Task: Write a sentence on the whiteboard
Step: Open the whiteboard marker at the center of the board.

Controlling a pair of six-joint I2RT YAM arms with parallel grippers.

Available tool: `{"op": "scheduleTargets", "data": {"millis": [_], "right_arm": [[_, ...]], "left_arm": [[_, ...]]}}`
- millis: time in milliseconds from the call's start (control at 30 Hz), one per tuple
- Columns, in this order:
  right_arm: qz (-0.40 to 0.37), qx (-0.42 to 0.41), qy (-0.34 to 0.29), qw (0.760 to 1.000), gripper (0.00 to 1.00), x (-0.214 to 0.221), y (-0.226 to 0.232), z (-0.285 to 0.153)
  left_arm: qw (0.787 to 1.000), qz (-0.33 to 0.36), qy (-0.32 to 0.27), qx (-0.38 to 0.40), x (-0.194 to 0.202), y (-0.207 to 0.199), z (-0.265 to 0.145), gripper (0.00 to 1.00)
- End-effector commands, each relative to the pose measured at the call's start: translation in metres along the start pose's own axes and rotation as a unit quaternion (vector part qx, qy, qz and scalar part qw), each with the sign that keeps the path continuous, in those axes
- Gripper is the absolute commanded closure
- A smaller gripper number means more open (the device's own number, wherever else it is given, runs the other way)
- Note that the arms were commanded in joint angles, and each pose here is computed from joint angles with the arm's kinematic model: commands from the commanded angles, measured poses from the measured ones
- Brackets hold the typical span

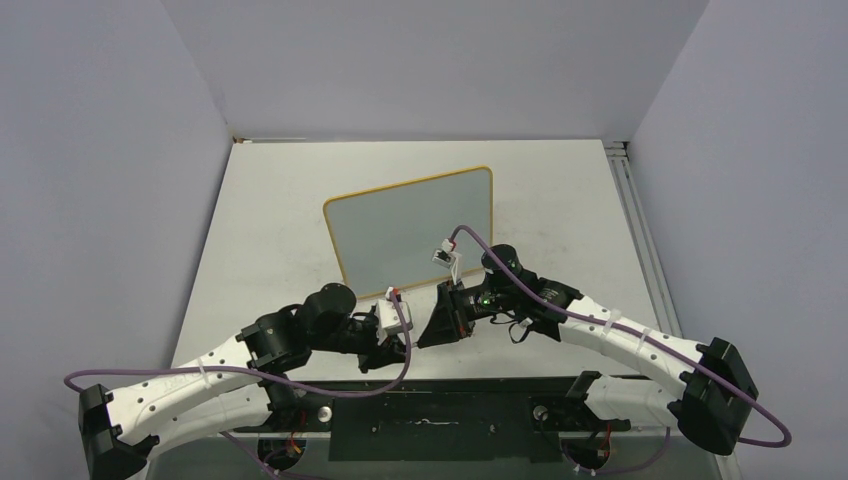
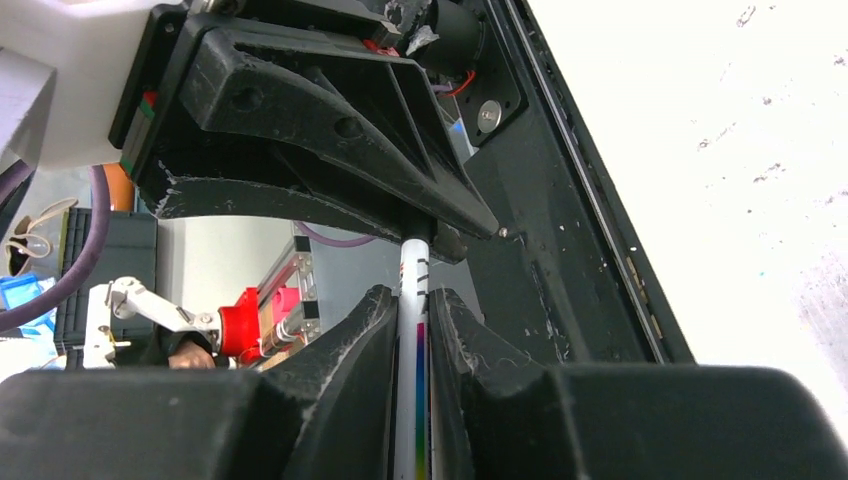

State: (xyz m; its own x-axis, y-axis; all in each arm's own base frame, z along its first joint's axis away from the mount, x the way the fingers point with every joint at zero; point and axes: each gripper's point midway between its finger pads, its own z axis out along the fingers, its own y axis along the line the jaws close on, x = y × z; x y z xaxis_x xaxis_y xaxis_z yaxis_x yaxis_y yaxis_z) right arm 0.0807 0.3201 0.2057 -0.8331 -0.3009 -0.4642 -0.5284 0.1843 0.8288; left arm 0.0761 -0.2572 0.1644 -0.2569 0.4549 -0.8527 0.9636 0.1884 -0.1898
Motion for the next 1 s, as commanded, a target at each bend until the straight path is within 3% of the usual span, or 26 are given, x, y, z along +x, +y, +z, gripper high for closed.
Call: {"op": "scheduleTargets", "data": {"millis": [0,67,967], "right_arm": [[-0.039,-0.021,-0.02,0.999,0.86,-0.01,0.013,-0.001],[-0.042,-0.018,-0.023,0.999,0.94,-0.011,0.012,-0.002],[-0.119,0.057,-0.036,0.991,0.95,-0.043,0.01,-0.09]], "left_arm": [[0.999,0.024,-0.039,0.007,-0.029,-0.003,-0.005,1.0],[0.999,0.024,-0.038,0.007,-0.028,-0.003,-0.005,1.0],[0.998,0.032,-0.054,-0.022,-0.031,0.005,-0.011,1.0]]}}
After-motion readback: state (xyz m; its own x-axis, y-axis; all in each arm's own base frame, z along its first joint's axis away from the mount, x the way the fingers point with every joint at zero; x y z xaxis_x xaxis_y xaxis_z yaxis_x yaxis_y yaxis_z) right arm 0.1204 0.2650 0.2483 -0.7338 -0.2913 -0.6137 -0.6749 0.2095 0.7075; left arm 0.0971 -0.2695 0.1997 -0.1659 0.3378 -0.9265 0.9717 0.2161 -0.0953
